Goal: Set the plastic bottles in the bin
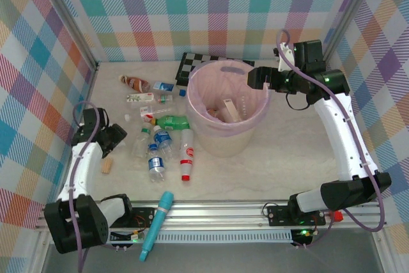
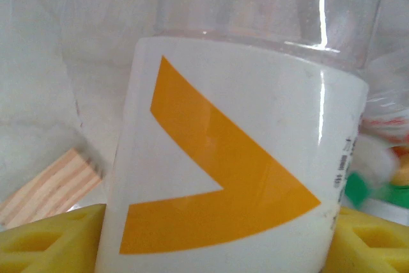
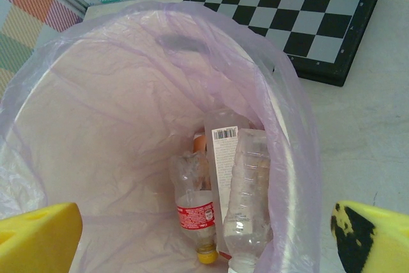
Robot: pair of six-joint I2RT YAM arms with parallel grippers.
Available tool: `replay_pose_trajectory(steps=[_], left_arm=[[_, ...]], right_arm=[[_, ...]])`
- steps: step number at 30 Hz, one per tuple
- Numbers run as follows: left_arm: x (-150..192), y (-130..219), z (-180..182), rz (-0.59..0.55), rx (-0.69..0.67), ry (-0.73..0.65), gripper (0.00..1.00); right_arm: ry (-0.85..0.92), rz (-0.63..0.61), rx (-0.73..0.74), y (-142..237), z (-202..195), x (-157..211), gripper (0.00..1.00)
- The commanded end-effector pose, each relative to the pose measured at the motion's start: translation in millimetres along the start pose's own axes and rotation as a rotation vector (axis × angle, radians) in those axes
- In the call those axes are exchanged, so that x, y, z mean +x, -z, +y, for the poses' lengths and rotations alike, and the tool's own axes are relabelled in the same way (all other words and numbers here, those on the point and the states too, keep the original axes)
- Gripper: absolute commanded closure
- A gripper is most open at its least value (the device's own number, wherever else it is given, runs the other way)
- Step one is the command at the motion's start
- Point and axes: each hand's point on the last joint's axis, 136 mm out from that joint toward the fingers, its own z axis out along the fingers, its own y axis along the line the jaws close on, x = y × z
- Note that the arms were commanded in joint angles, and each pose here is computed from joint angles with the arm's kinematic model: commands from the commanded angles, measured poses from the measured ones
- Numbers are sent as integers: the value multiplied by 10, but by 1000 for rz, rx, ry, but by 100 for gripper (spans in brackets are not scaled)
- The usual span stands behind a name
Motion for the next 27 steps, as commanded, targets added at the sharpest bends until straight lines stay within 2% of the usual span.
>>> replay_pose_trajectory(steps=[1,9,13,16,20,27], left_arm=[[-101,295,-105,-22,56,-13,29],[-392,1115,-832,-104,376,-35,38],[-381,1566,-1360,-94,600,-88,39],[-284,1881,-1737,-72,768,-142,40],[-69,2278,-2172,-51,937,-253,42],[530,2833,-2851,61,1221,-429,44]], right_arm=[[-5,-42,-56,160,145,-88,1],[-6,-63,-230,228,461,-172,0],[-21,-57,-364,278,694,-240,2],[-30,-45,-466,313,890,-312,4],[5,-37,-506,311,1078,-368,4],[50,-18,-582,202,1475,-468,4]])
